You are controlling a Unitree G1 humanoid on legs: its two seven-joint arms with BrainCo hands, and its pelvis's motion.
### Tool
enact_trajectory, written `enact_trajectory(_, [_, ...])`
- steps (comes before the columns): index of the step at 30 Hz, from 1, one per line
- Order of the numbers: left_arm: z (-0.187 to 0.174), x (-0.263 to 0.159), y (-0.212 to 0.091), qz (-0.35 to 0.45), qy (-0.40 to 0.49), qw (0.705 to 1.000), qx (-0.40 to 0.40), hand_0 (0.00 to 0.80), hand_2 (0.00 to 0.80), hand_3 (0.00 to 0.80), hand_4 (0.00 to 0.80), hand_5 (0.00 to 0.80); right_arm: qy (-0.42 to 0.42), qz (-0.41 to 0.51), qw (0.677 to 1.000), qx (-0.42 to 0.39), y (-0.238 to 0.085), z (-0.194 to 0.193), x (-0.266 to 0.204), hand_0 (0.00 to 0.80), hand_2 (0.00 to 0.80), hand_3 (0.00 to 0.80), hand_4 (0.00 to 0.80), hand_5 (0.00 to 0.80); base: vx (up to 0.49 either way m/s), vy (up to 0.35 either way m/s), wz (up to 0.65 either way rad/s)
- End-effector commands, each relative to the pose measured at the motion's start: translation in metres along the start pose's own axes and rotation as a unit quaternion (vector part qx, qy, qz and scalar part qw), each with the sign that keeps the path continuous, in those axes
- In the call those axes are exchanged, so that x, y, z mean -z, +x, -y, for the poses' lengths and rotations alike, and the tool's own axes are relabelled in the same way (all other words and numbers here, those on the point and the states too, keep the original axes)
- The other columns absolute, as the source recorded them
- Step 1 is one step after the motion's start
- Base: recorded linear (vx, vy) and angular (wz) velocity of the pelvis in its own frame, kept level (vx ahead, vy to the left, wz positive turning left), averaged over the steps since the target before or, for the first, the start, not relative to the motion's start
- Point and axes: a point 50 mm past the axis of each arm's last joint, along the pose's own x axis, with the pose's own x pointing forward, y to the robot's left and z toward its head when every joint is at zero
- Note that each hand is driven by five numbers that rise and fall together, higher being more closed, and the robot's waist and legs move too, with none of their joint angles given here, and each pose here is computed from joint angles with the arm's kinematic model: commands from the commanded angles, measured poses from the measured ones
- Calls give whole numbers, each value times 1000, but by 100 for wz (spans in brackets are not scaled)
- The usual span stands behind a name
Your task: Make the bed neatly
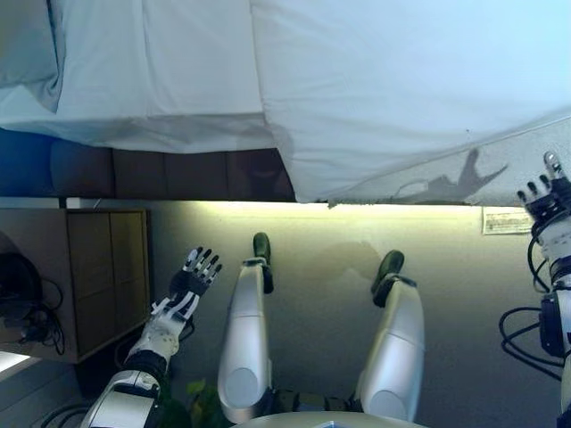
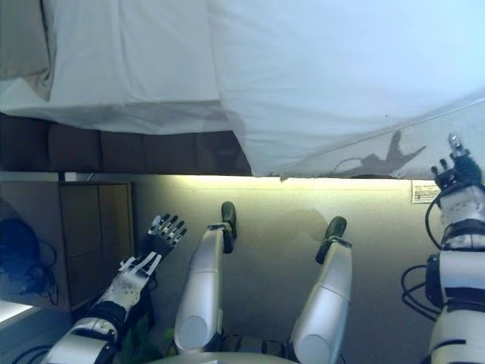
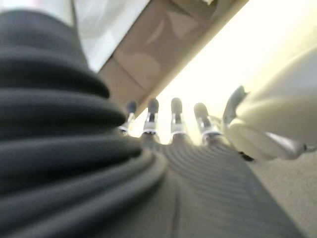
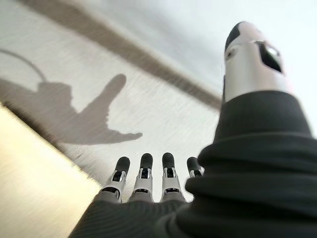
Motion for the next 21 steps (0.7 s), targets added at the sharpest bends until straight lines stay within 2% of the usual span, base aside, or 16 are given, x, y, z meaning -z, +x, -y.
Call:
enact_trajectory(1, [-20, 3, -20, 1, 0, 1000, -18, 0, 0, 0, 0, 0, -32, 11, 999, -37, -1, -11, -19, 0, 0, 0, 0, 0, 40, 2, 2])
enact_trajectory(8, [-24, 11, -31, -4, -2, 1000, -2, 0, 0, 0, 0, 0, -83, -40, 990, -103, -1, -34, -20, 0, 0, 0, 0, 0, 54, 17, 3])
enact_trajectory(21, [-26, 9, -42, 4, -6, 1000, 6, 0, 0, 0, 0, 0, -105, 21, 979, -176, -7, -103, -64, 0, 0, 0, 0, 0, 30, 16, 6])
